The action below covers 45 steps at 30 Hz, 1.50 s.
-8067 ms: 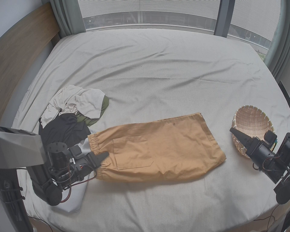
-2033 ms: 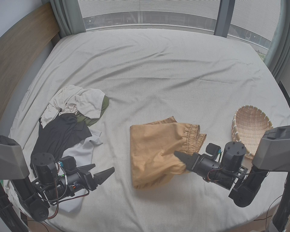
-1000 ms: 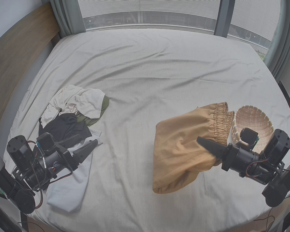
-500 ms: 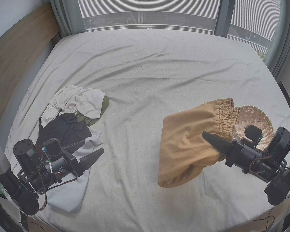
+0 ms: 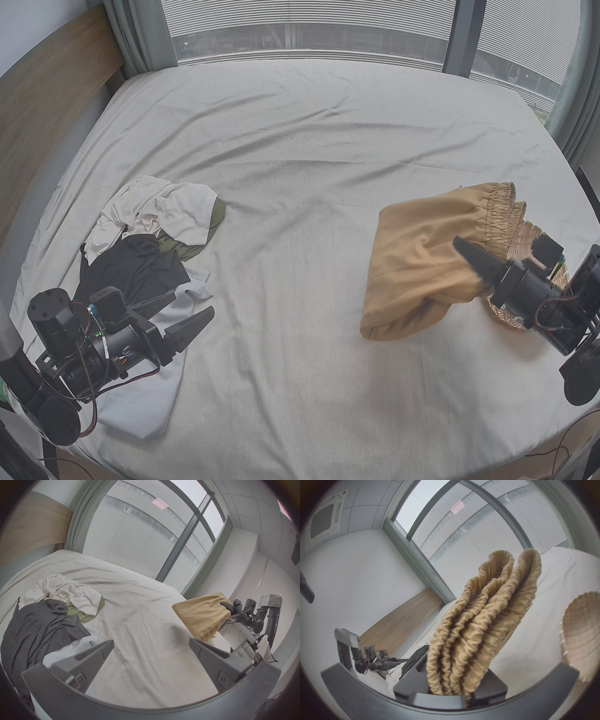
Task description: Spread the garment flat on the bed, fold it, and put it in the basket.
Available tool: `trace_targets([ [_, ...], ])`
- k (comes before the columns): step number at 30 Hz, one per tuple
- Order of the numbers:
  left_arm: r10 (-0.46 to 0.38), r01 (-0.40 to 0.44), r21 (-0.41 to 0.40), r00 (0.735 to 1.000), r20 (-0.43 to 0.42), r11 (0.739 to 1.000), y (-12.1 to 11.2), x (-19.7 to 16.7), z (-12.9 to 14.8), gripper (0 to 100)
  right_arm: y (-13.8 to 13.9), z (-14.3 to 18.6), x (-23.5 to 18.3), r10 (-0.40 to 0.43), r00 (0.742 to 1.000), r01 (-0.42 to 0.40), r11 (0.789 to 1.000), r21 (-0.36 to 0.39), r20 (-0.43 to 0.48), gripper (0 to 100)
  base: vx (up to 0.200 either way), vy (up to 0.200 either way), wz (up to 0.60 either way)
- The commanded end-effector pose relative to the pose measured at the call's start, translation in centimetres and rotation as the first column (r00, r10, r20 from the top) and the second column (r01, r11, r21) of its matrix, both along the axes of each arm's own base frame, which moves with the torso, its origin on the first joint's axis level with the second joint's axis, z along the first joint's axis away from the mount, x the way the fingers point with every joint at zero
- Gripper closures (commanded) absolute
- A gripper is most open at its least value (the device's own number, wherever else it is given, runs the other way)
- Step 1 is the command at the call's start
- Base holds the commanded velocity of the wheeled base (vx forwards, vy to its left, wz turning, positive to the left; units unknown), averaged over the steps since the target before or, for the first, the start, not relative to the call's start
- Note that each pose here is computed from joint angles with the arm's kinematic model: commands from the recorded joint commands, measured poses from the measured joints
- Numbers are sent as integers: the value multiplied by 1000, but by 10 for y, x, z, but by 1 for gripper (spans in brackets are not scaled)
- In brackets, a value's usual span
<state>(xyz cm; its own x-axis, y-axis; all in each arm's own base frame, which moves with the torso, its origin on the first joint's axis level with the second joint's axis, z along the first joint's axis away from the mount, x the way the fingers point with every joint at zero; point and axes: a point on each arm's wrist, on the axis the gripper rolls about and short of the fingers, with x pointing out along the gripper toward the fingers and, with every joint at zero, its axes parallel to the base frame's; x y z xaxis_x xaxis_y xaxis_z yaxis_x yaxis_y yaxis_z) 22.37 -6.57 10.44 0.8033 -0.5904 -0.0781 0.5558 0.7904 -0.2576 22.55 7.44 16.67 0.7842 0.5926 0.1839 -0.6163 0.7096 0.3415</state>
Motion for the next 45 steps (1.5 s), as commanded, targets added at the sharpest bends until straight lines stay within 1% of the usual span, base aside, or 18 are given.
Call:
trace_targets([
  [1, 7, -7, 0, 1000, -7, 1000, 1, 1, -2, 0, -21, 6, 7, -92, 995, 92, 996, 6, 28, 100, 0, 0, 0],
  [4, 10, -10, -1, 1000, -4, 1000, 2, 2, -1, 0, -32, 11, 11, -139, 989, 139, 990, 10, 48, 100, 0, 0, 0],
  [7, 8, -8, 0, 1000, -6, 1000, 2, 1, -1, 0, -53, 17, 18, -230, 969, 231, 973, -3, 93, 100, 0, 0, 0],
  [10, 10, -10, 0, 1000, -6, 1000, 2, 1, -1, 0, -75, 19, 21, -321, 940, 325, 945, -22, 113, 100, 0, 0, 0],
  [11, 10, -10, 0, 1000, -7, 1000, 2, 1, -2, 0, -86, 18, 25, -364, 924, 371, 928, -44, 115, 100, 0, 0, 0],
  [12, 10, -10, 0, 1000, -7, 1000, 2, 1, -2, 0, -89, 17, 26, -376, 919, 384, 922, -51, 114, 100, 0, 0, 0],
  [15, 8, -8, 2, 1000, -13, 1000, 2, 1, -3, 0, -110, 17, 30, -450, 888, 457, 886, -81, 92, 100, 0, 0, 0],
  [18, 8, -8, 7, 1000, -30, 1000, 2, 1, -7, 0, -125, 17, 31, -500, 863, 505, 858, -91, 69, 100, 0, 0, 0],
  [21, 5, -5, 8, 999, -34, 1000, 1, 1, -8, 0, -135, 20, 32, -532, 844, 537, 839, -90, 75, 100, 0, 0, 0],
  [22, 5, -5, 8, 999, -34, 1000, 1, 1, -8, 0, -136, 21, 32, -534, 842, 540, 837, -91, 78, 100, 0, 0, 0],
  [23, 4, -3, 9, 999, -37, 1000, 1, 2, -8, 0, -142, 22, 32, -554, 829, 560, 824, -89, 84, 100, 0, 0, 0],
  [24, 4, -3, 9, 999, -37, 1000, 1, 2, -8, 0, -145, 23, 32, -561, 823, 568, 818, -89, 87, 100, 0, 0, 0],
  [25, 4, -3, 9, 999, -37, 1000, 1, 2, -8, 0, -145, 23, 32, -561, 823, 568, 818, -89, 87, 100, 0, 0, 0],
  [26, 4, -3, 10, 999, -39, 1000, 1, 2, -9, 0, -148, 21, 33, -572, 816, 578, 810, -100, 81, 100, 0, 0, 0],
  [28, 2, -2, 10, 999, -39, 1000, 0, 1, -9, 0, -150, 18, 34, -576, 814, 580, 806, -115, 71, 100, 0, 0, 0],
  [31, 2, -2, 10, 999, -39, 1000, 0, 1, -9, 0, -151, 11, 37, -578, 815, 579, 806, -128, 45, 100, 0, 0, 0],
  [36, 2, -2, 10, 999, -40, 1000, 1, 0, -9, 0, -151, 7, 39, -578, 815, 577, 806, -132, 30, 100, 0, 0, 0],
  [45, 2, -2, 10, 999, -39, 1000, 1, 0, -8, 0, -152, 7, 38, -578, 815, 577, 806, -134, 31, 100, 0, 0, 0],
])
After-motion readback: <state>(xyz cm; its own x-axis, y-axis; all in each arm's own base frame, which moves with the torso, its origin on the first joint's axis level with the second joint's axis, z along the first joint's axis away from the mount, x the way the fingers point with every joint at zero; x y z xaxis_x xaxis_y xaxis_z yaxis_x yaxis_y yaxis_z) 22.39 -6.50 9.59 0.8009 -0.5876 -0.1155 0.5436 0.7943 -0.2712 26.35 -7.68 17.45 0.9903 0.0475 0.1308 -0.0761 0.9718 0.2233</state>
